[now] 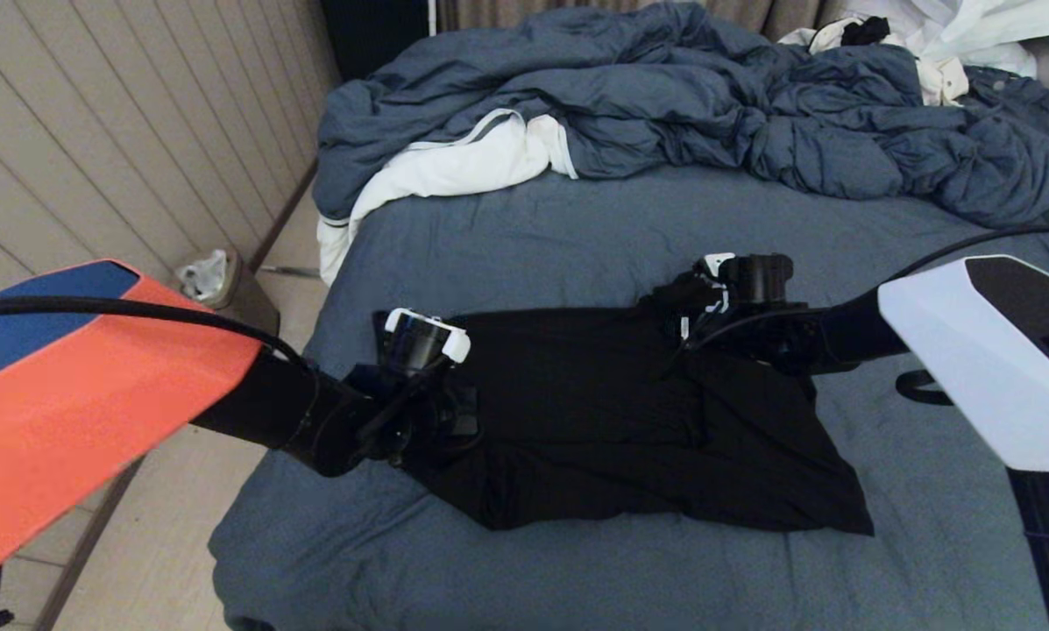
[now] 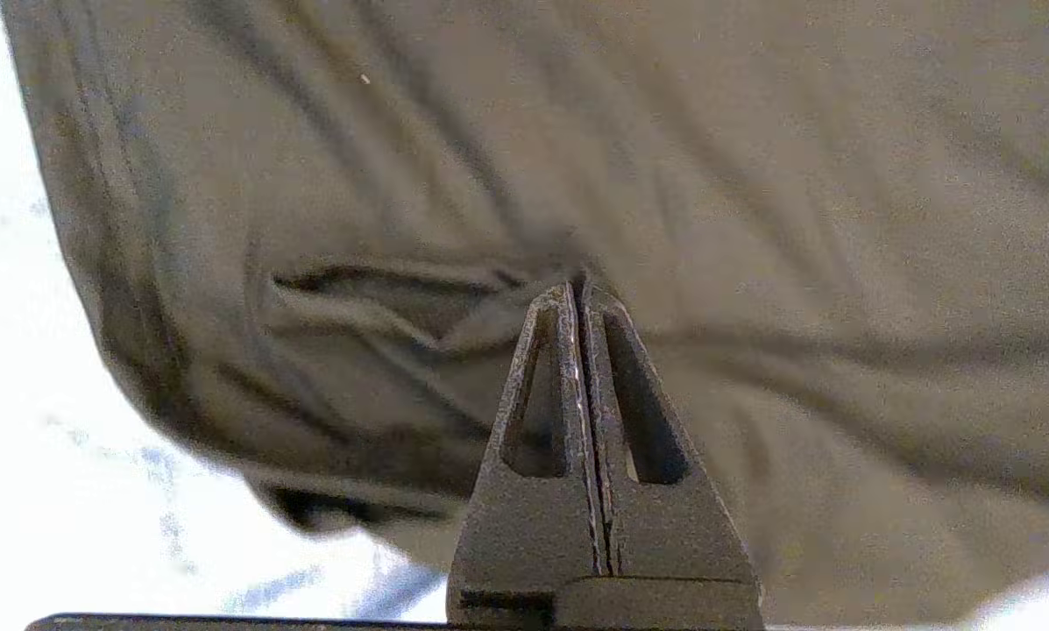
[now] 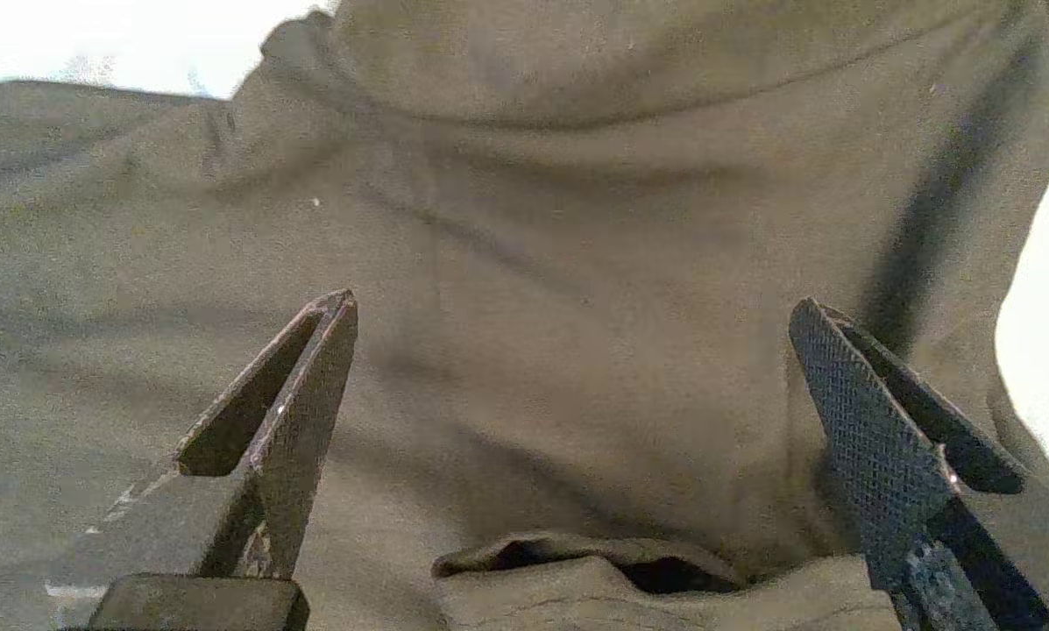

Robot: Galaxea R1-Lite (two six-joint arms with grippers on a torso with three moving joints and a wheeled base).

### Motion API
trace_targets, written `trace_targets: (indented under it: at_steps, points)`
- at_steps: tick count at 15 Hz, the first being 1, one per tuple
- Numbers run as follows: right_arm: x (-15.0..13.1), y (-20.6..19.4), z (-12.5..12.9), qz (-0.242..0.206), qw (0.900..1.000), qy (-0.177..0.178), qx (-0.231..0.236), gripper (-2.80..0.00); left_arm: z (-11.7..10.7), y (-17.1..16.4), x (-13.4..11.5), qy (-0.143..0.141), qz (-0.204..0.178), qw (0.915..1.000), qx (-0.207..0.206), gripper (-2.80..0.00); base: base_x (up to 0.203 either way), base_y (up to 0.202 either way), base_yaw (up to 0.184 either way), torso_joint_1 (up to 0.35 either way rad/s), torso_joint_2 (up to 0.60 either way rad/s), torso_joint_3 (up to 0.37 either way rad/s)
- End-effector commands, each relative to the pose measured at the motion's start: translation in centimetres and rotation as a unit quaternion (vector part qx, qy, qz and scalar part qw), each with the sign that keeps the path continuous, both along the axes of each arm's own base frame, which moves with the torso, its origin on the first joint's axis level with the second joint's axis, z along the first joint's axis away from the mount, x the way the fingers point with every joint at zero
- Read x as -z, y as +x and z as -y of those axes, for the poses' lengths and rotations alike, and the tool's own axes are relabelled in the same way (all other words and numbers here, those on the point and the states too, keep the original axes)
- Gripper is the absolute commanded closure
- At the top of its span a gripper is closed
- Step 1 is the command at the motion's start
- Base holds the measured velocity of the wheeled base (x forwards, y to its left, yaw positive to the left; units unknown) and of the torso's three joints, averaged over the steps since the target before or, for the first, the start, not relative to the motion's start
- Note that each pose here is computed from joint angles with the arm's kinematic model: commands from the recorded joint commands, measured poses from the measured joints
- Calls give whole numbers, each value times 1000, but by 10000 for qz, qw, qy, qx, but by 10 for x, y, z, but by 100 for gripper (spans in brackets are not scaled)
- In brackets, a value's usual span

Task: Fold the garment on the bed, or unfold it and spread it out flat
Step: Unford the black T-shirt

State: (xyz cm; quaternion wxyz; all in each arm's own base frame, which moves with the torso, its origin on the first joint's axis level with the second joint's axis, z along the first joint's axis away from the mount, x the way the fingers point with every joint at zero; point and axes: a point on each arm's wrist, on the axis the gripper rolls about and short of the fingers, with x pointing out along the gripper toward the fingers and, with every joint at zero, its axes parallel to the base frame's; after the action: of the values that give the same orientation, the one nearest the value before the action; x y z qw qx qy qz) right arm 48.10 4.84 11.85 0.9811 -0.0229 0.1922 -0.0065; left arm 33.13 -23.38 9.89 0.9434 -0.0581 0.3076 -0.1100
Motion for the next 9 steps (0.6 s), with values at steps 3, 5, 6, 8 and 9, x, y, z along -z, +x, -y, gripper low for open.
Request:
trace_targets:
  at_steps: [3, 5, 6, 8, 9]
  points:
    - [1, 0, 0, -2, 10000, -11, -3, -280, 14, 1, 15, 211, -159, 9996, 17, -280, 0, 0, 0, 0, 0, 0]
    - [0, 0, 0, 14, 10000, -17, -6, -280, 20, -3, 14, 223, -167, 9996, 86, -280, 0, 0, 0, 0, 0, 0]
    - [-1, 1, 1, 36, 10000, -15, 1, -280, 23, -6, 15, 237, -186, 9994, 141, -280, 0, 0, 0, 0, 0, 0]
    - [-4, 1, 2, 66, 10000, -15, 8, -280, 29, -8, 16, 240, -178, 9993, 205, -280, 0, 0, 0, 0, 0, 0]
    - [-3, 1, 3, 57, 10000, -16, 14, -280, 31, -7, 18, 273, -190, 9993, 191, -280, 0, 0, 0, 0, 0, 0]
